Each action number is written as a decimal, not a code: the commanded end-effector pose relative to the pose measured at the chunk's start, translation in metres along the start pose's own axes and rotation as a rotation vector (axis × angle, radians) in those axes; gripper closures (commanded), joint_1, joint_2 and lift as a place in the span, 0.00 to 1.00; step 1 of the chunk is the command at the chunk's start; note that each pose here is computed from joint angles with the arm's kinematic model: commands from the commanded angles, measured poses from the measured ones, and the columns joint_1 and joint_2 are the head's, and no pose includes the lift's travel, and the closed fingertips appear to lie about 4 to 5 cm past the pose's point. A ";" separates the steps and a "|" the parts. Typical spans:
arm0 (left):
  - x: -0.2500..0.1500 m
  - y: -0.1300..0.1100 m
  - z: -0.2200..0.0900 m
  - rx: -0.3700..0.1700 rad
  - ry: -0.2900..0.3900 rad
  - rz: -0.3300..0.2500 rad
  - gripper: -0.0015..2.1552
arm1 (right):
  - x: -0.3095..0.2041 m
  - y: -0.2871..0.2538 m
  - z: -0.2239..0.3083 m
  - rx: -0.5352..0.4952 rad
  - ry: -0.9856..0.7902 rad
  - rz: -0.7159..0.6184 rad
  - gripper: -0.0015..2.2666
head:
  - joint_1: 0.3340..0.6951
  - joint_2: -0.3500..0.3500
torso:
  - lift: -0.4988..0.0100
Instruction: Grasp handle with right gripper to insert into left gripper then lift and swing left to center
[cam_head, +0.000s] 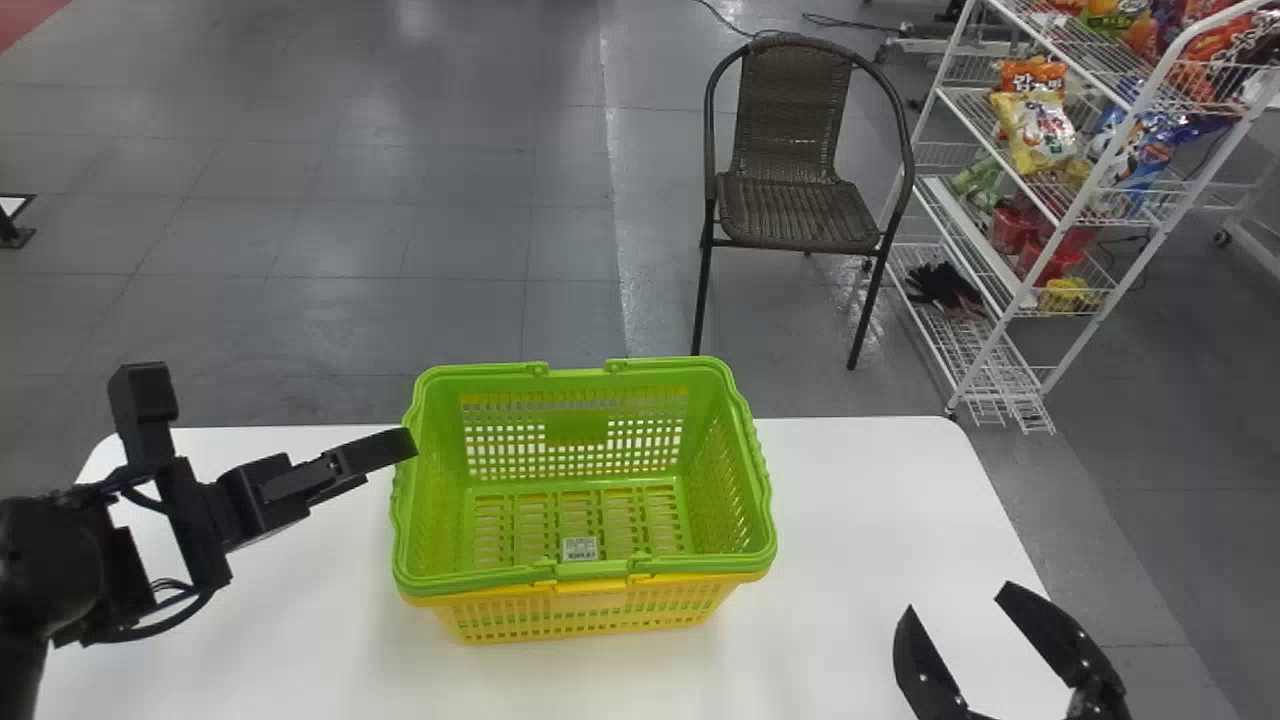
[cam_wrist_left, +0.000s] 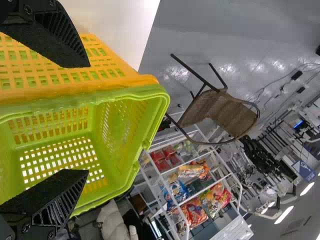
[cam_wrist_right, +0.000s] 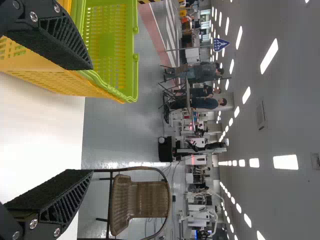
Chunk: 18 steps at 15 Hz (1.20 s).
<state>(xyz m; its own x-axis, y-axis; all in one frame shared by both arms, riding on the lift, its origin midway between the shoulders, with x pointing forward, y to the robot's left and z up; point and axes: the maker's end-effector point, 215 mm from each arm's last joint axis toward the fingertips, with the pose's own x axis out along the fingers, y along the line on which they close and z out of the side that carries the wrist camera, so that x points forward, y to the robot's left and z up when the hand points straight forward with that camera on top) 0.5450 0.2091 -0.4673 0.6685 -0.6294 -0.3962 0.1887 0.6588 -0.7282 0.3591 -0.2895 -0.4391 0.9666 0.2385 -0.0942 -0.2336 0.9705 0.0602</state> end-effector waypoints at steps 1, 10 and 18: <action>0.003 -0.002 0.001 -0.015 0.002 -0.018 0.02 | -0.001 0.000 0.001 -0.002 -0.005 -0.002 0.03 | 1.00 0.36 | 0.98; 0.011 -0.004 0.005 -0.054 0.017 -0.058 0.02 | -0.002 -0.002 0.003 -0.005 -0.011 -0.005 0.03 | 1.00 0.34 | 0.98; 0.011 -0.005 0.004 -0.083 0.042 -0.082 0.02 | -0.003 -0.002 0.003 -0.006 -0.014 -0.008 0.03 | 1.00 0.34 | 0.98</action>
<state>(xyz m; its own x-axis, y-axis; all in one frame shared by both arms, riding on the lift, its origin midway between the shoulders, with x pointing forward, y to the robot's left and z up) 0.5542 0.2017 -0.4647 0.6261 -0.6963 -0.3510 0.1835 0.5690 -0.8016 0.3568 -0.2924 -0.4357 0.9697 0.2302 -0.0816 -0.2264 0.9726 0.0536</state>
